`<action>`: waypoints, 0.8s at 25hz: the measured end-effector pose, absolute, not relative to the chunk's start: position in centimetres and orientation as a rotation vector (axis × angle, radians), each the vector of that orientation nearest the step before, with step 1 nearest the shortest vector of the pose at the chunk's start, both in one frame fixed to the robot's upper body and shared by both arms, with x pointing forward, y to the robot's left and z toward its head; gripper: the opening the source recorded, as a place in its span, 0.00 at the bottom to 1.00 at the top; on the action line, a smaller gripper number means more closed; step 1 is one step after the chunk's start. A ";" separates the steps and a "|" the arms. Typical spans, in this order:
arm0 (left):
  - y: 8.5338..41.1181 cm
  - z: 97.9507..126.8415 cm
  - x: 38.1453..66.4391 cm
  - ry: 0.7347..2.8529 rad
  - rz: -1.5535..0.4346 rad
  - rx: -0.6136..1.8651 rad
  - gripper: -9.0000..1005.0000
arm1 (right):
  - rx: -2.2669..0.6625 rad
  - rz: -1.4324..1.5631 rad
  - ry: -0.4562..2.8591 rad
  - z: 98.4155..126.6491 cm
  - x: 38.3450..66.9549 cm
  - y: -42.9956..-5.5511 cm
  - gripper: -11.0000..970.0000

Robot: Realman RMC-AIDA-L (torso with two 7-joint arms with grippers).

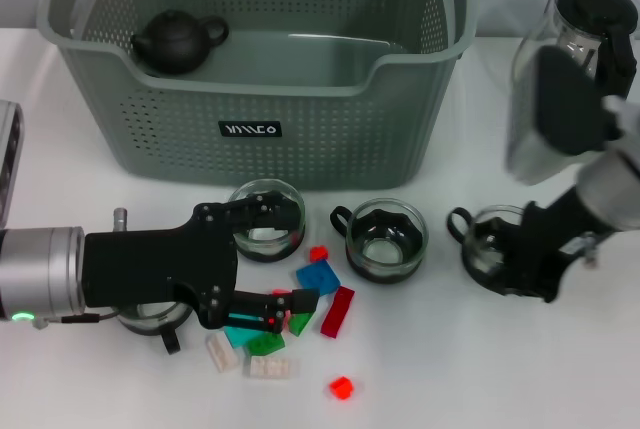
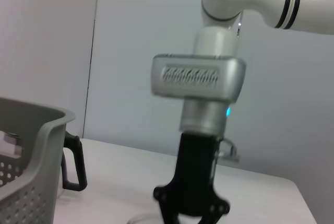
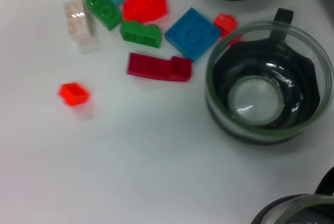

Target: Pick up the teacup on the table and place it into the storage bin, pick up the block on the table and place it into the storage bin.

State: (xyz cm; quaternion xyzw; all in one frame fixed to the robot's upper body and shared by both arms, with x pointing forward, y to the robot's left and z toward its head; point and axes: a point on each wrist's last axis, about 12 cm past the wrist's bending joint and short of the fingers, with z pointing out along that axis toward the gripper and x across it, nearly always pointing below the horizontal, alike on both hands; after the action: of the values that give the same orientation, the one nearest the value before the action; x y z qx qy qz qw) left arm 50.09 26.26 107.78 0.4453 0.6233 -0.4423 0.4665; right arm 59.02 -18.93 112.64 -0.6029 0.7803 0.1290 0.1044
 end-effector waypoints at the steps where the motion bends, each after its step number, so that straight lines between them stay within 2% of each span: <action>1: 26.3 107.8 50.1 1.530 -1.086 1.092 0.91 | -1.768 0.396 2.308 113.1 58.8 -19.4 0.07; 5: 26.3 107.8 50.0 1.529 -1.093 1.091 0.91 | -1.718 0.463 2.323 116.1 57.8 -21.2 0.07; 10: 26.4 107.7 49.7 1.524 -1.104 1.089 0.91 | -1.672 0.665 2.190 121.4 56.6 -21.8 0.07; 15: 26.4 107.7 49.6 1.525 -1.101 1.095 0.91 | -1.681 0.782 1.980 125.2 57.1 -19.3 0.07; 20: 26.3 107.7 49.7 1.519 -1.101 1.102 0.91 | -1.705 0.705 1.879 127.0 58.6 -15.8 0.07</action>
State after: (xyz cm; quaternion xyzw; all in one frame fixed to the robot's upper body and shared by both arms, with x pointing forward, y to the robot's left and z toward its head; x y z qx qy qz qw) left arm 49.69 26.35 107.75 0.4485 0.6184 -0.4481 0.4644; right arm 58.56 -15.82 127.03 -0.6265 0.6907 0.2591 0.2515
